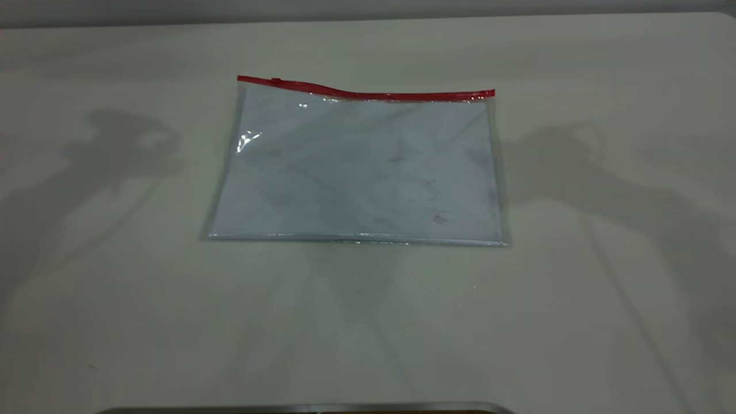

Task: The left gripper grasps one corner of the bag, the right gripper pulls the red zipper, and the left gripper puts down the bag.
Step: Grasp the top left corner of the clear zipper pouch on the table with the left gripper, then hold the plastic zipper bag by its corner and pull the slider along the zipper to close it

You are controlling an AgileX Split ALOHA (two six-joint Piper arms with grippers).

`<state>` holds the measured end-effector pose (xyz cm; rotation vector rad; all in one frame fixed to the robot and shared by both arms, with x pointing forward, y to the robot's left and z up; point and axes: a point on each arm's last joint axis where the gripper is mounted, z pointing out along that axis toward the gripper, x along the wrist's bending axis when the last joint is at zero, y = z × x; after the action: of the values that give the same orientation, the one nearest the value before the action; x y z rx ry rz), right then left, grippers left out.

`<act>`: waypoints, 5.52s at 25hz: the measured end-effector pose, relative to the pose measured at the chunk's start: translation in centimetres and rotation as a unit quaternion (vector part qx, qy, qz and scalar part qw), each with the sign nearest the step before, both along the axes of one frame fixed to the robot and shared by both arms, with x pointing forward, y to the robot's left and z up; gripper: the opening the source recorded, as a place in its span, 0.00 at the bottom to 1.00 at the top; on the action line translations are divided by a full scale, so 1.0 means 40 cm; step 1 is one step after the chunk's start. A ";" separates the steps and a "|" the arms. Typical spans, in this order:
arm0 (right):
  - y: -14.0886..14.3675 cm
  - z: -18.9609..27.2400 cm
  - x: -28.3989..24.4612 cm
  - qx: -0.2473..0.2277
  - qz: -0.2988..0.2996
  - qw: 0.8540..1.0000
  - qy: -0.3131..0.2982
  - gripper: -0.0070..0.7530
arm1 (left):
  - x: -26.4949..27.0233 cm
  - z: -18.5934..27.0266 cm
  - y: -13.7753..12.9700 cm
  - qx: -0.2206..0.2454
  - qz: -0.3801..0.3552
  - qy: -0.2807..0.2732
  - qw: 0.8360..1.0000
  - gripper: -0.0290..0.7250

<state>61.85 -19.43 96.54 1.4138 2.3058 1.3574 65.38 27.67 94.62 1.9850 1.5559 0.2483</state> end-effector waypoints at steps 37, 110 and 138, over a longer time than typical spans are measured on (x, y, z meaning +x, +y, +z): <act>0.078 -0.085 0.058 0.003 0.026 0.999 0.024 0.55 | 0.236 -0.474 -0.137 -0.182 -0.166 0.132 0.960 0.53; 0.134 -0.247 0.264 0.107 0.152 0.983 -0.008 0.55 | 0.225 -0.180 -0.455 -0.042 -0.541 -0.074 0.837 0.11; 0.135 -0.285 0.261 0.104 0.162 0.981 -0.011 0.22 | 0.216 -0.178 -0.478 -0.045 -0.549 -0.076 0.831 0.11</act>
<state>72.31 -14.04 85.15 1.0943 2.5252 1.7359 74.01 8.54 87.50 2.3567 0.1487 -0.1433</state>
